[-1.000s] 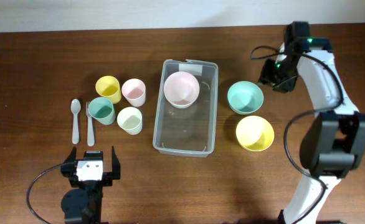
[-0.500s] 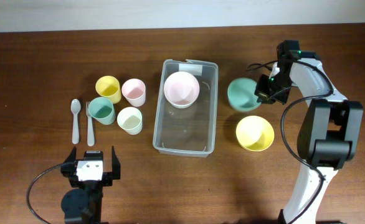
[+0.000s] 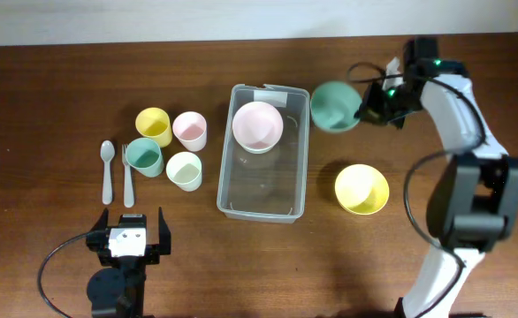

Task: Pack container
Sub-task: 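Stack the green bowl onto the pink bowl in the container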

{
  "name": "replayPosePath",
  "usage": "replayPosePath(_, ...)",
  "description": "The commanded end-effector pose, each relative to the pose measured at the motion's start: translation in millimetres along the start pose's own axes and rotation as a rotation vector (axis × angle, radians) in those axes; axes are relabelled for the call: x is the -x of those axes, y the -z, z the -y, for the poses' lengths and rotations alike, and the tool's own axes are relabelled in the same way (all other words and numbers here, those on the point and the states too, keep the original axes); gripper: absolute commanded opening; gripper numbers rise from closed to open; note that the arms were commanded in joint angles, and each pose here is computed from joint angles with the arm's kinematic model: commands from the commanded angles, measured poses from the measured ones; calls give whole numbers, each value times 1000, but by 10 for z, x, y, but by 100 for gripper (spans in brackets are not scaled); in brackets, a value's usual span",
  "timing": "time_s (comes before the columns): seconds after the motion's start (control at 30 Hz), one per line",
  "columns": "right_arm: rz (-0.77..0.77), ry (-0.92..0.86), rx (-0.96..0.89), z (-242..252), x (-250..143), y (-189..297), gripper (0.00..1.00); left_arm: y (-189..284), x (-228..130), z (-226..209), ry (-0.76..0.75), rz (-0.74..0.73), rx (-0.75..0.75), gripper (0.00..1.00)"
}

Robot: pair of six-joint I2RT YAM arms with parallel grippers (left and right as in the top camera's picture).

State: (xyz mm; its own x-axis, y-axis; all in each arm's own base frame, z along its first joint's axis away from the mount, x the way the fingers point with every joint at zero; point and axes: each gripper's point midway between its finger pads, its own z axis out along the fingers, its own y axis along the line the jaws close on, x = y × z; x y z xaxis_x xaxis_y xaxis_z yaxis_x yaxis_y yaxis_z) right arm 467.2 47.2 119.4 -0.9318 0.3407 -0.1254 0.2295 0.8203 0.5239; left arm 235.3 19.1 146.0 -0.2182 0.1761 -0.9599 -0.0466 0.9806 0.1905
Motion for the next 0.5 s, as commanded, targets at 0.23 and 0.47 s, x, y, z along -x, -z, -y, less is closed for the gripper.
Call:
replayPosePath(0.23, 88, 333, 99, -1432, -588, 587, 4, -1, -2, 5, -11, 5, -4, 100)
replayPosePath(0.47, 43, 411, -49, -1539, -759, -152, 4, -1, -2, 6, -11, 5, -5, 100)
